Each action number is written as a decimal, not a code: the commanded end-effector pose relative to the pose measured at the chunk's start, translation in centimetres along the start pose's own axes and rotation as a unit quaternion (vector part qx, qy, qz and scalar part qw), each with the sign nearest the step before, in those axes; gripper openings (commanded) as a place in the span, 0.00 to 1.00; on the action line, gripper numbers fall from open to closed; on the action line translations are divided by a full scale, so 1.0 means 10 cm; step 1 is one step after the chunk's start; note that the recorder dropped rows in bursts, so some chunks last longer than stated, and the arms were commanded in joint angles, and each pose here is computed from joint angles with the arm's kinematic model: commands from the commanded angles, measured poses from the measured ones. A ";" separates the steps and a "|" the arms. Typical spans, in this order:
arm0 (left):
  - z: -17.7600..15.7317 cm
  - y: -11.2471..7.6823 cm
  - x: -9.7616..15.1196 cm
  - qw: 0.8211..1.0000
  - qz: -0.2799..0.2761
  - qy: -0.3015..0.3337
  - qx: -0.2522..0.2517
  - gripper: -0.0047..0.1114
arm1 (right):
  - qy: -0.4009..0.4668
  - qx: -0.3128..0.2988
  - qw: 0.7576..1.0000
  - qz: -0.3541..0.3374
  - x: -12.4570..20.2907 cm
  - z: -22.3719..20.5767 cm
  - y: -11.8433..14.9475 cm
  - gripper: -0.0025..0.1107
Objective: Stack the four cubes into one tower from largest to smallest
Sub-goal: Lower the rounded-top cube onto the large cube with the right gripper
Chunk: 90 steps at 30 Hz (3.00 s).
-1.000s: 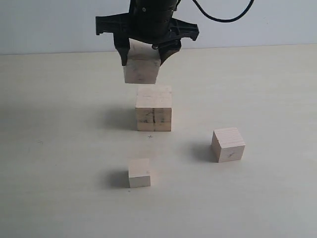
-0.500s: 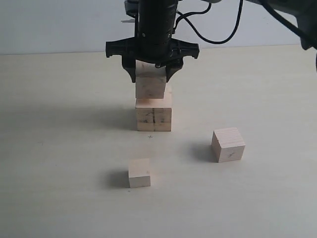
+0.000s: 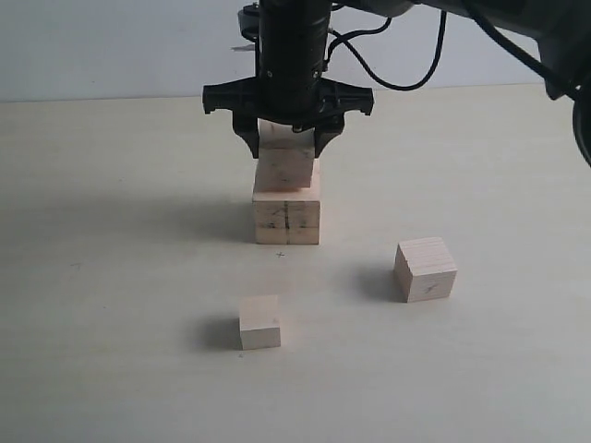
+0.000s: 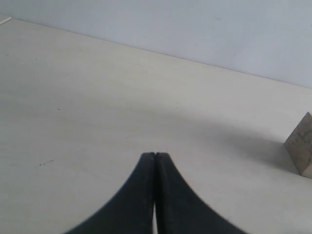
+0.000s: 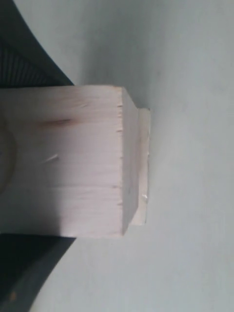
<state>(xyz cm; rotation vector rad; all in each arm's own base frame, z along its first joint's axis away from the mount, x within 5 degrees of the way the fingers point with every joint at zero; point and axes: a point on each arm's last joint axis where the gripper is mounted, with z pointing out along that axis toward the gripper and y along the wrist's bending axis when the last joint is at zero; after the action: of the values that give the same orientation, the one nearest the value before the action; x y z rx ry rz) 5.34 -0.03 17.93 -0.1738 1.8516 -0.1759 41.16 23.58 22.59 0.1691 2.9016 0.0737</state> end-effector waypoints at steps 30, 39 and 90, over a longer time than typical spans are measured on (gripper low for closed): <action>-0.01 -0.01 -0.02 1.000 -0.002 -0.008 0.005 0.04 | 0.017 -0.021 0.999 0.028 0.01 0.04 0.04 0.48; -0.01 -0.01 -0.02 1.000 -0.002 -0.008 0.005 0.04 | -0.003 -0.019 1.000 0.022 -0.01 -0.11 0.01 0.48; -0.01 -0.01 -0.02 1.000 -0.002 -0.008 0.005 0.04 | 0.011 -0.013 0.999 0.032 0.01 0.03 0.03 0.48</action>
<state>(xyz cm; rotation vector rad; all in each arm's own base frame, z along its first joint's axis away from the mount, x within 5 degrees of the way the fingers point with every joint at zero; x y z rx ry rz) 5.34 -0.03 17.93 -0.1738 1.8516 -0.1759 41.32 23.69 22.00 0.2318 2.9139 0.0874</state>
